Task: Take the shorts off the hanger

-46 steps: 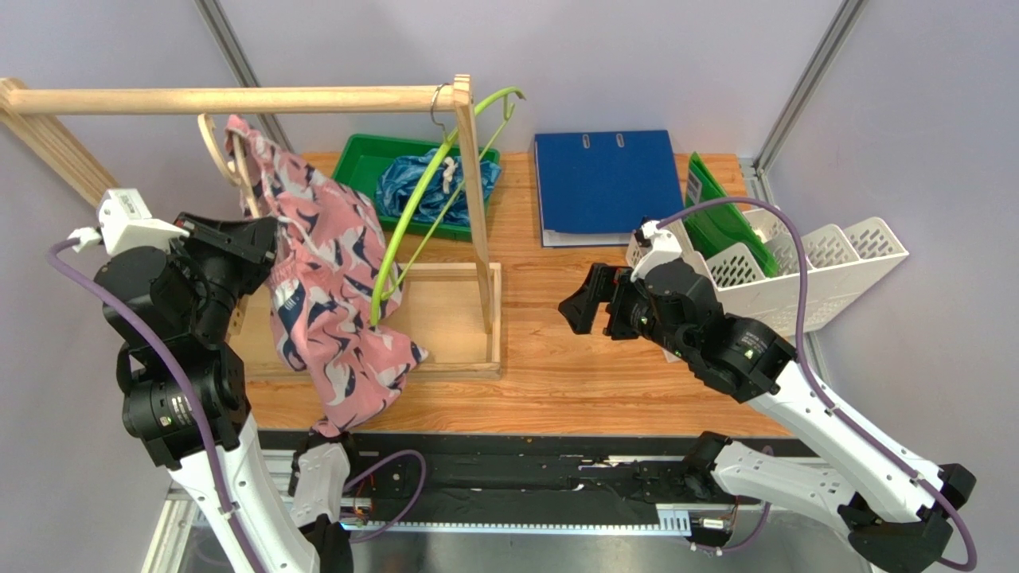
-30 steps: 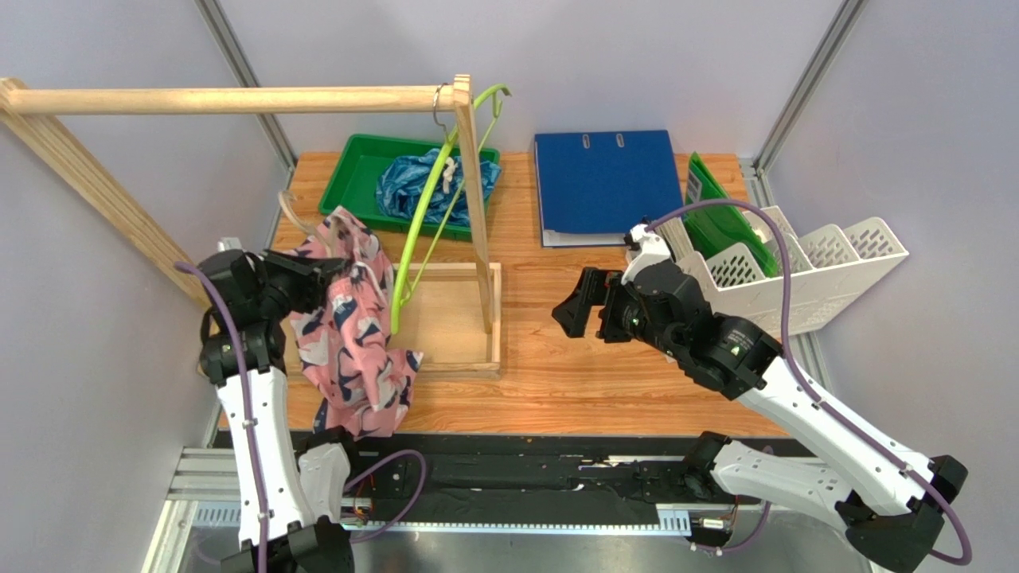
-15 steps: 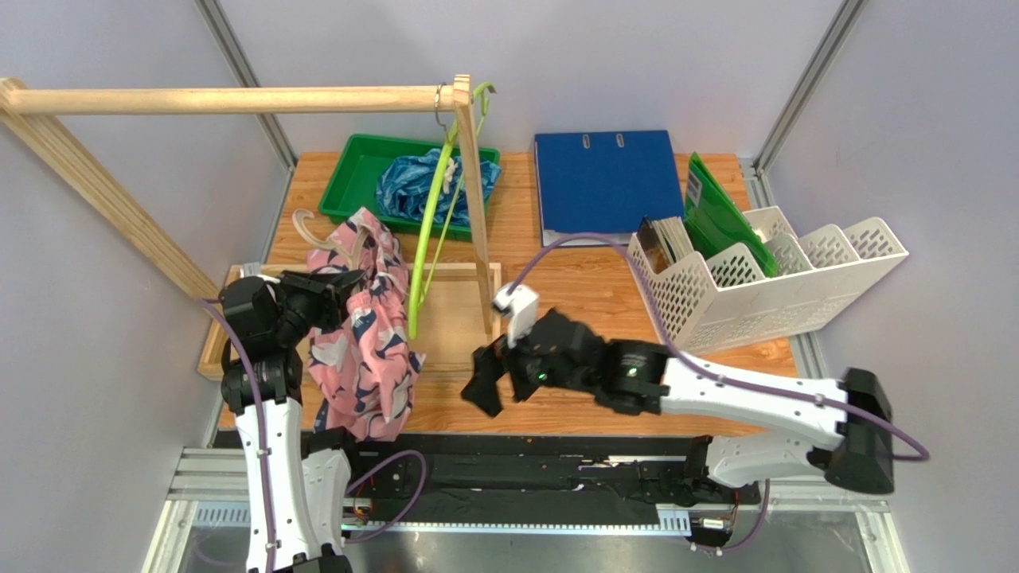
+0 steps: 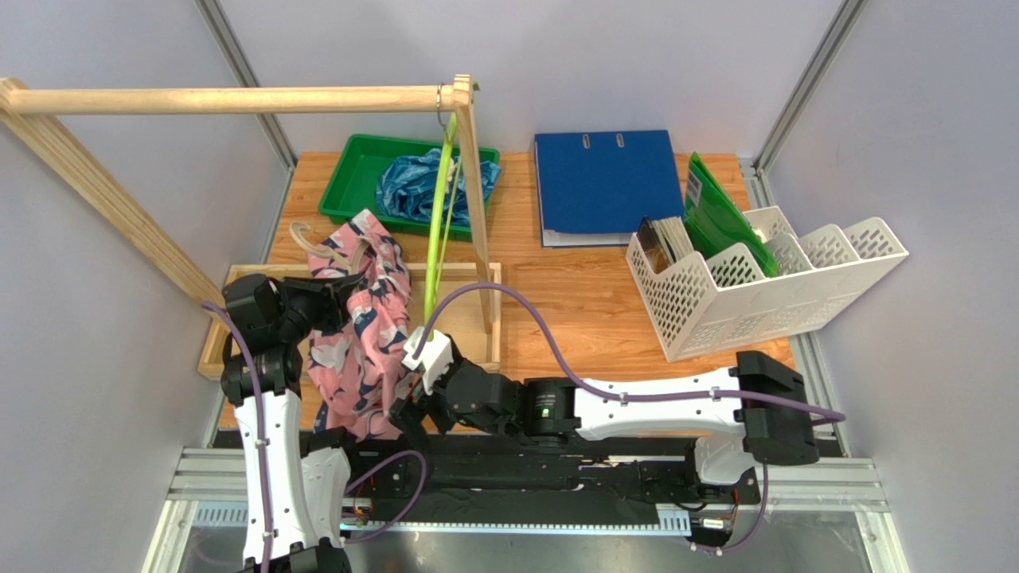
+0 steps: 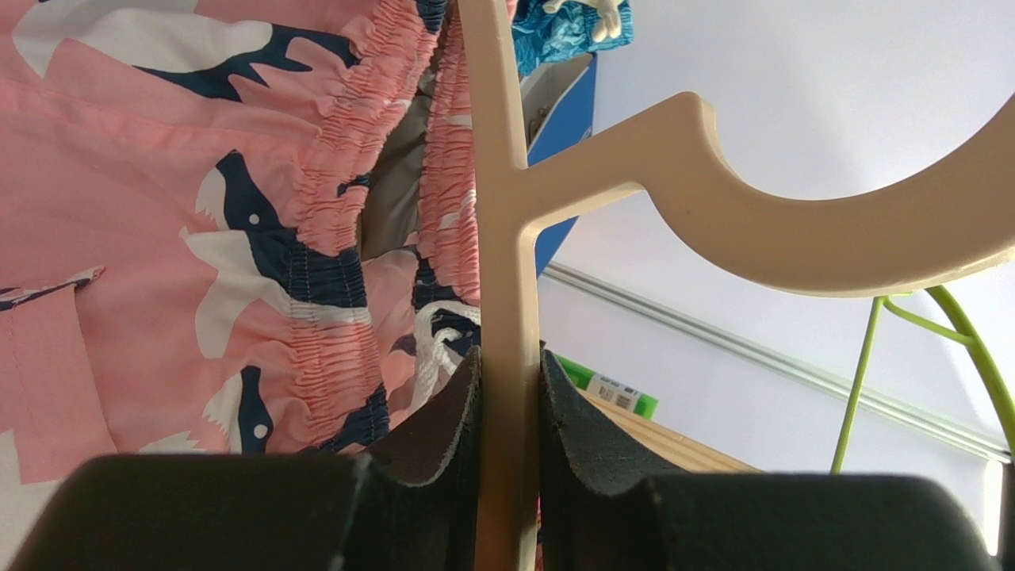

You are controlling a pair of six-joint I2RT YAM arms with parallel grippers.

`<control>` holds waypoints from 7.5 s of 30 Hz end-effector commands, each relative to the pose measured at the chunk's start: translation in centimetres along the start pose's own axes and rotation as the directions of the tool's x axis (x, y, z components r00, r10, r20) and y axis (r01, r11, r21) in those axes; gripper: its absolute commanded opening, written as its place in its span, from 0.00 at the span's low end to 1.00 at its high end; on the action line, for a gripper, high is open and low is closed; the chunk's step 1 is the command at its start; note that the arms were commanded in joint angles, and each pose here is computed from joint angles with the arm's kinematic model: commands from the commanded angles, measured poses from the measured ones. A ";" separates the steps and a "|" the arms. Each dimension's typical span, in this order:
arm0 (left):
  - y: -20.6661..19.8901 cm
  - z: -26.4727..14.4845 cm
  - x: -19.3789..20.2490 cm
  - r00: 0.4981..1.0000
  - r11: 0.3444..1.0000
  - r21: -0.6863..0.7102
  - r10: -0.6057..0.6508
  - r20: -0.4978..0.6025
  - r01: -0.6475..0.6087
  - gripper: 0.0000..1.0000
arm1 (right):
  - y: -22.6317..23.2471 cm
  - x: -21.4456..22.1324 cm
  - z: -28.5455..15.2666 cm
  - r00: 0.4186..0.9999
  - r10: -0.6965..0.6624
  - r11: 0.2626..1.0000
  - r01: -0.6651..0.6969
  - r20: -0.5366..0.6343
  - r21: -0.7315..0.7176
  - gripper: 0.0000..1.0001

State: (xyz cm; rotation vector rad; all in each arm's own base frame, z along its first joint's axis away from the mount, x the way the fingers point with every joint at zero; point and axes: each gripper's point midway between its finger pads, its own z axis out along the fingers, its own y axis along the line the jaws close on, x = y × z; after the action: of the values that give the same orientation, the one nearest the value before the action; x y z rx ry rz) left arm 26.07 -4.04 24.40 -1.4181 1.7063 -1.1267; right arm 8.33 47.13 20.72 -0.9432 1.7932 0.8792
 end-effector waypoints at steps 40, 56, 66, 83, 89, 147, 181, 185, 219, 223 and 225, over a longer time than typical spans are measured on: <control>-0.9 0.6 -1.2 0.995 0.995 0.076 -0.076 0.057 0.072 0.00 | -0.9 -2.4 -6.1 0.971 0.028 0.968 -0.086 0.238 0.237 0.00; -2.7 0.6 -2.3 0.983 0.981 0.134 -0.152 0.098 0.139 0.00 | -0.3 2.0 -10.8 0.990 -0.047 0.990 0.028 0.129 0.140 0.00; -2.9 0.5 -2.4 0.985 0.984 0.136 -0.133 0.107 0.118 0.00 | -3.1 3.0 -12.1 0.989 0.008 0.976 -0.041 0.151 0.216 0.00; -2.3 -0.5 0.1 0.998 0.994 0.092 -0.056 0.042 0.052 0.00 | 0.6 -3.9 -3.7 0.983 -0.089 0.992 0.072 0.163 0.106 0.88; -1.9 -0.4 0.6 0.999 0.996 0.076 -0.038 0.025 0.036 0.00 | -2.4 -6.1 -2.1 0.984 -0.074 0.975 0.038 0.162 0.218 0.90; -3.1 -4.9 5.3 0.983 0.991 -0.095 -0.108 -0.148 0.095 0.00 | -10.3 -5.6 -5.1 0.899 0.330 0.904 -0.388 0.287 0.178 0.00; -16.8 -15.4 9.2 0.729 0.613 0.474 0.677 0.099 -0.633 0.00 | -16.5 -4.3 -10.9 0.857 0.393 0.816 -0.493 0.335 0.303 0.00; -17.9 -16.2 10.8 0.600 0.441 0.560 0.790 0.129 -0.702 0.00 | -16.9 -4.3 -12.4 0.860 0.374 0.815 -0.483 0.347 0.319 0.00; -20.5 -8.6 10.5 0.529 0.438 0.505 0.848 0.044 -0.744 0.00 | -20.8 -5.4 -21.2 0.840 0.276 0.744 -0.494 0.467 0.450 0.00; -20.7 -7.6 10.8 0.522 0.442 0.513 0.853 0.014 -0.736 0.00 | -21.7 -6.2 -21.8 0.838 0.269 0.731 -0.499 0.475 0.466 0.00; -20.6 -7.0 10.7 0.521 0.449 0.508 0.853 0.001 -0.736 0.00 | -22.1 -6.7 -22.1 0.837 0.262 0.725 -0.500 0.481 0.474 0.00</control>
State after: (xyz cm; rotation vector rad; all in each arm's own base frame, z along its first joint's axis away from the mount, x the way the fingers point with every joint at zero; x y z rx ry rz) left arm 25.51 -13.73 46.85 -0.0669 1.7704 -1.0305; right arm 20.15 20.90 27.09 -0.0357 1.8411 0.6314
